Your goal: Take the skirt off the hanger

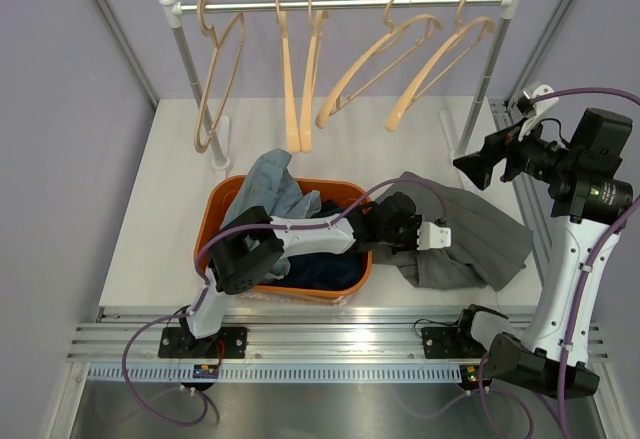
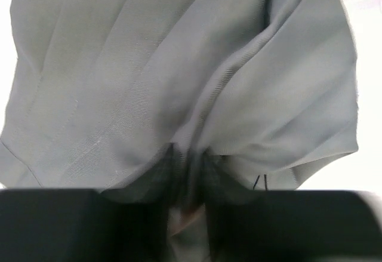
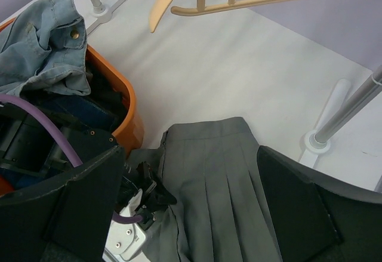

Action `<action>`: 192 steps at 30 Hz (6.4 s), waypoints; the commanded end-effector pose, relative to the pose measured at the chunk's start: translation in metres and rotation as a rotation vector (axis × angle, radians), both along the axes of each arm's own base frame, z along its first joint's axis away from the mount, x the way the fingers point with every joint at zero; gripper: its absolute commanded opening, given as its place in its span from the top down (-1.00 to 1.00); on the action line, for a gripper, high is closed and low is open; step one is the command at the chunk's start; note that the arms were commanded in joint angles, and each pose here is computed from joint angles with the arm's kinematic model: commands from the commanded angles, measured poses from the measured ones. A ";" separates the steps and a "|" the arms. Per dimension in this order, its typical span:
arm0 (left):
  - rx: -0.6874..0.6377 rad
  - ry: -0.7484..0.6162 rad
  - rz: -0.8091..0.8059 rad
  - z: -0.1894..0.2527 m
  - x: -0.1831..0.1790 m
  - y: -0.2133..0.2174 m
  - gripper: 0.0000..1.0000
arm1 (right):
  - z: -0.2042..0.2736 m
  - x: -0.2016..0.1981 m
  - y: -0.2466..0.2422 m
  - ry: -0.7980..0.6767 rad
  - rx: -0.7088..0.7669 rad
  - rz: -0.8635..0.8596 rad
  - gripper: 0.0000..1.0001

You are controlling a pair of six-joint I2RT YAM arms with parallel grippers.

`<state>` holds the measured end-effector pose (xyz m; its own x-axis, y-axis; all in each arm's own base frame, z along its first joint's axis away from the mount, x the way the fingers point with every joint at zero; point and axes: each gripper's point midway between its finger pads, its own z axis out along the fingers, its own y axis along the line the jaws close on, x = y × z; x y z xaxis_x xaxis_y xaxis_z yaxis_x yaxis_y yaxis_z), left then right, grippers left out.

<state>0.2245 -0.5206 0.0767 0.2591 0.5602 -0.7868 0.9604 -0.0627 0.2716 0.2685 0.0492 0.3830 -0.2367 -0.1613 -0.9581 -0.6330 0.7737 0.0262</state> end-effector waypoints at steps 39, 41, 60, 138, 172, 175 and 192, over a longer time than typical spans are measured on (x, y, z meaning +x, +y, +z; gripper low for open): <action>-1.112 -0.547 0.903 0.609 0.012 0.296 1.00 | 0.051 0.027 -0.030 -0.092 0.066 -0.212 -0.99; -1.139 -0.574 0.887 0.619 0.006 0.305 1.00 | 0.051 0.028 -0.030 -0.088 0.072 -0.210 -0.99; -1.409 -0.619 0.825 0.687 -0.055 0.402 1.00 | 0.049 0.032 -0.028 -0.075 0.095 -0.189 -0.99; -0.484 0.576 0.850 0.216 0.006 0.319 -0.98 | 0.015 0.007 -0.011 -0.057 0.038 -0.071 -0.99; -0.889 0.106 1.059 0.377 0.075 0.347 -0.98 | 0.020 0.020 -0.125 0.004 0.195 -0.952 -0.99; -0.889 0.115 1.021 0.377 0.072 0.341 -0.98 | 0.021 0.020 -0.126 0.000 0.192 -0.956 -0.99; -0.905 0.169 0.933 0.369 0.053 0.331 -0.98 | 0.026 0.025 -0.133 -0.031 0.138 -0.956 -0.99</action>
